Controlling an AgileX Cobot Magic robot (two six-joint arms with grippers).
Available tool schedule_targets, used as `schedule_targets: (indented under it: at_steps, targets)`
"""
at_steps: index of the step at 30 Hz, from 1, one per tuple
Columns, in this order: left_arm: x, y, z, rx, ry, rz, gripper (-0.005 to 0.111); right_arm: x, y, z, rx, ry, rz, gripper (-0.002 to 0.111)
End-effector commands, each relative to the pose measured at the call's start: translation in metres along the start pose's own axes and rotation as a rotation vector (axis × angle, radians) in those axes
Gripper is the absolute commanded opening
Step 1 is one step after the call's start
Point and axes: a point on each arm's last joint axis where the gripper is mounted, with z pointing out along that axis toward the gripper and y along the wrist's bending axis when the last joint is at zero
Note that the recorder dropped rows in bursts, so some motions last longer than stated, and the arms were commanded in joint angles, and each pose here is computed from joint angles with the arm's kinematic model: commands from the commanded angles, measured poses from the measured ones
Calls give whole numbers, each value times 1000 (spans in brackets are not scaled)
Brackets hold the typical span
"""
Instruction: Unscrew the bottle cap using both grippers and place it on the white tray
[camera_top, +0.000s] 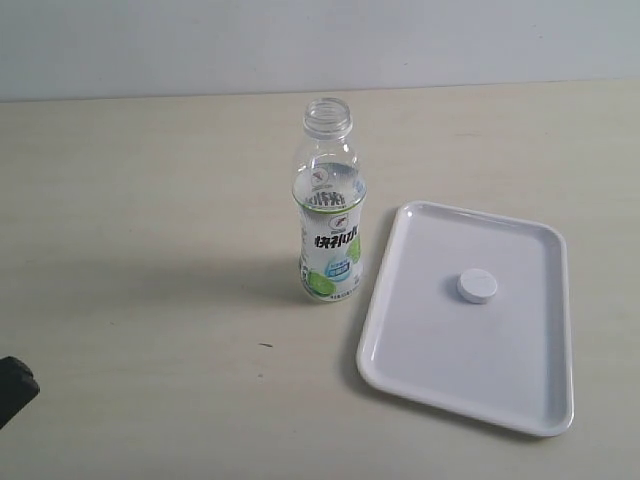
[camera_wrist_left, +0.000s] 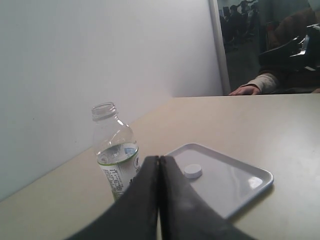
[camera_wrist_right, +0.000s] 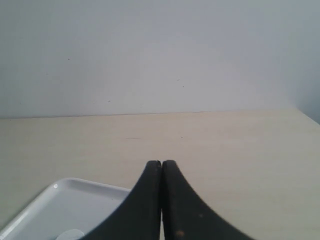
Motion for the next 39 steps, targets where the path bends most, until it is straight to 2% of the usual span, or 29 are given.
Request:
schedule_targets:
  at_steps: [1, 3, 6, 8, 17, 22, 25, 26, 29, 30, 33, 37, 39]
  targets:
    - [0, 0, 0, 3, -9, -11, 0, 1, 0, 0, 7, 0, -4, 0]
    - [0, -2, -1, 20, -11, -11, 0, 1, 0, 0, 7, 0, -4, 0]
    - [-2, -9, -5, 130, -40, 21, 0, 1, 0, 0, 7, 0, -4, 0]
    - [-1, -11, -7, 159, -25, 44, 0, 1, 0, 0, 7, 0, -4, 0]
    - [-2, -3, -6, 67, -34, 23, 0, 1, 0, 0, 7, -4, 1, 0]
    - [-19, 11, -8, -70, -230, -156, 0, 1, 0, 0, 7, -4, 5, 0]
    - [-25, 30, -14, -252, -347, -324, 0, 1, 0, 0, 7, -4, 5, 0]
    - [-25, 40, -17, -343, -387, -426, 0, 1, 0, 0, 7, -4, 5, 0]
    - [-13, 60, -27, -592, -396, -666, 0, 1, 0, 0, 7, -4, 5, 0]
    - [-9, 64, -29, -645, -384, -702, 0, 1, 0, 0, 7, -4, 5, 0]
    - [-1, 67, -31, -725, -303, -668, 0, 1, 0, 0, 7, -4, 5, 0]
    - [-2, 65, -30, -720, -211, -431, 0, 1, 0, 0, 7, -4, 5, 0]
    - [-1, 68, -33, -783, -172, -356, 0, 1, 0, 0, 7, -4, 5, 0]
